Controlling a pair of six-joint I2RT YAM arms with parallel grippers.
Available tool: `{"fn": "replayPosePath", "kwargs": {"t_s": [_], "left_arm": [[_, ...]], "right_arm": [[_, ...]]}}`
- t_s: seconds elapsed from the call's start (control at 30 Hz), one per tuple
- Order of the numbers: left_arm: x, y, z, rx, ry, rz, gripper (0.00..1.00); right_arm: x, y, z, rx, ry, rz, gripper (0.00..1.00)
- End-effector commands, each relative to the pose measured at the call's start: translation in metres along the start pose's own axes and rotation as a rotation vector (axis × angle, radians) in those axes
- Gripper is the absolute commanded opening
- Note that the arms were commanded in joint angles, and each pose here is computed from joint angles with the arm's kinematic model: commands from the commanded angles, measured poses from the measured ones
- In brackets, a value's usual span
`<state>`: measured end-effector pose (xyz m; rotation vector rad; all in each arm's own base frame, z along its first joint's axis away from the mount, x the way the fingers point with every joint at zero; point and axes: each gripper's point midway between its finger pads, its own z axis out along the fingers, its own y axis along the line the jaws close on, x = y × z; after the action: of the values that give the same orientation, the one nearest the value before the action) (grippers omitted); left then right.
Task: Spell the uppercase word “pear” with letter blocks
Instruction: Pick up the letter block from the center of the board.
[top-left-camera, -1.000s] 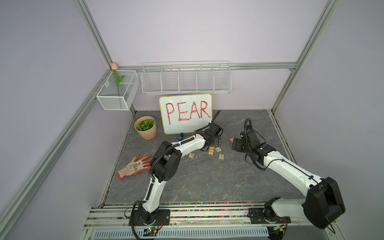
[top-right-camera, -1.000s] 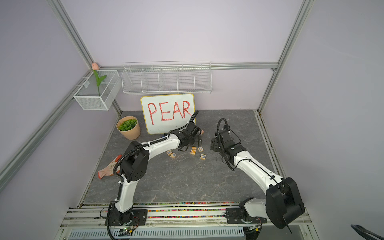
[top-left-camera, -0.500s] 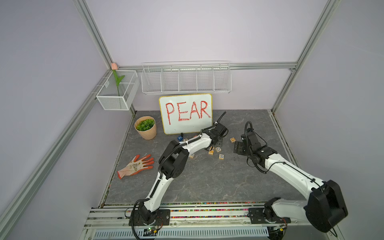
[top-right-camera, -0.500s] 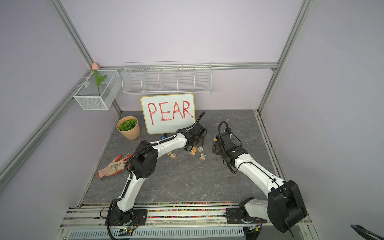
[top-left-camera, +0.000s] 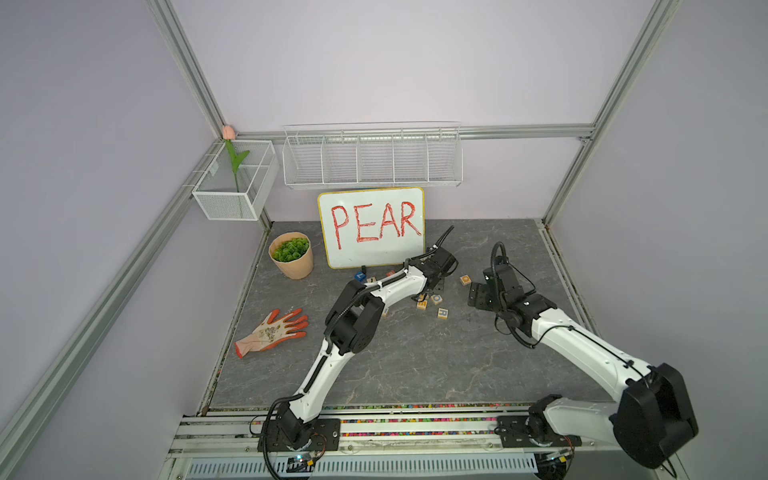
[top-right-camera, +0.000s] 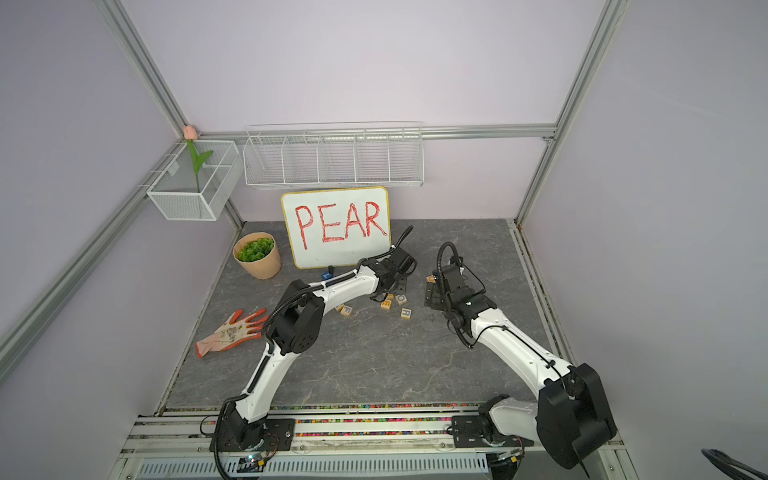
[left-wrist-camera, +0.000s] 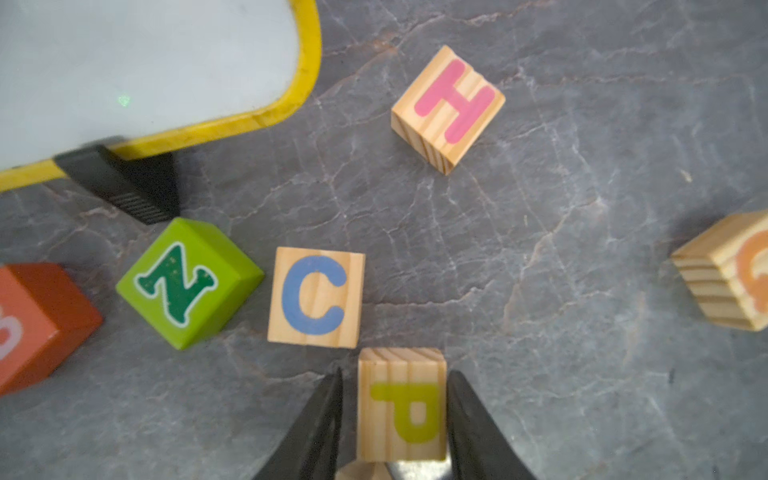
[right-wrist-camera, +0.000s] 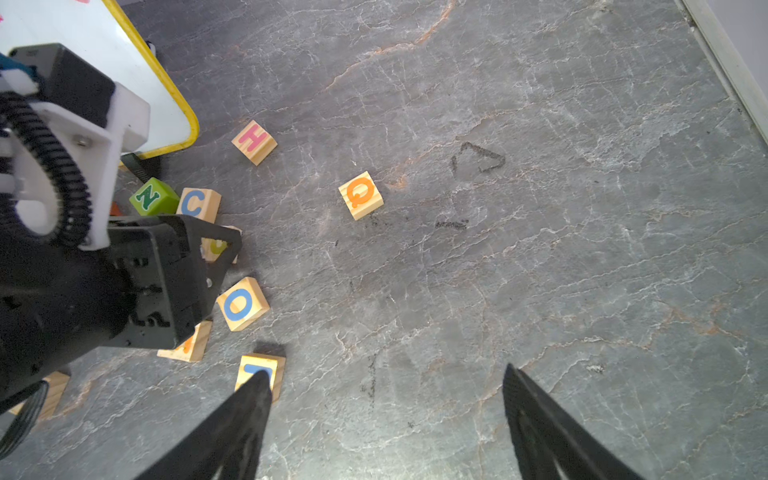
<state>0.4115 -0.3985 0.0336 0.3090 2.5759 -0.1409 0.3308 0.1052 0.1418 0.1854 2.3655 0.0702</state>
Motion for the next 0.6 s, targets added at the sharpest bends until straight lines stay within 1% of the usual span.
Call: {"fn": "replayPosePath", "kwargs": {"t_s": [0.0, 0.17, 0.3, 0.37, 0.47, 0.57], "left_arm": [[0.000, 0.002, 0.003, -0.032, 0.014, 0.006, 0.39], [0.001, 0.001, 0.004, -0.028, 0.018, 0.001, 0.34], [-0.005, 0.001, -0.006, -0.023, 0.003, -0.009, 0.28], [-0.013, 0.003, -0.020, -0.016, -0.024, -0.030, 0.25], [-0.032, 0.008, -0.054, 0.006, -0.112, -0.071, 0.25], [-0.037, 0.026, -0.089, -0.018, -0.166, -0.113, 0.26]], "right_arm": [[0.003, -0.010, -0.003, 0.027, -0.007, -0.003, 0.89], [0.004, -0.013, -0.003, 0.033, -0.009, 0.000, 0.89], [0.004, -0.013, -0.003, 0.035, -0.010, 0.003, 0.89], [0.004, -0.013, -0.003, 0.032, -0.013, 0.005, 0.89], [0.003, -0.011, -0.001, 0.027, -0.015, 0.007, 0.89], [0.001, -0.007, 0.000, 0.011, -0.019, 0.010, 0.89]]}}
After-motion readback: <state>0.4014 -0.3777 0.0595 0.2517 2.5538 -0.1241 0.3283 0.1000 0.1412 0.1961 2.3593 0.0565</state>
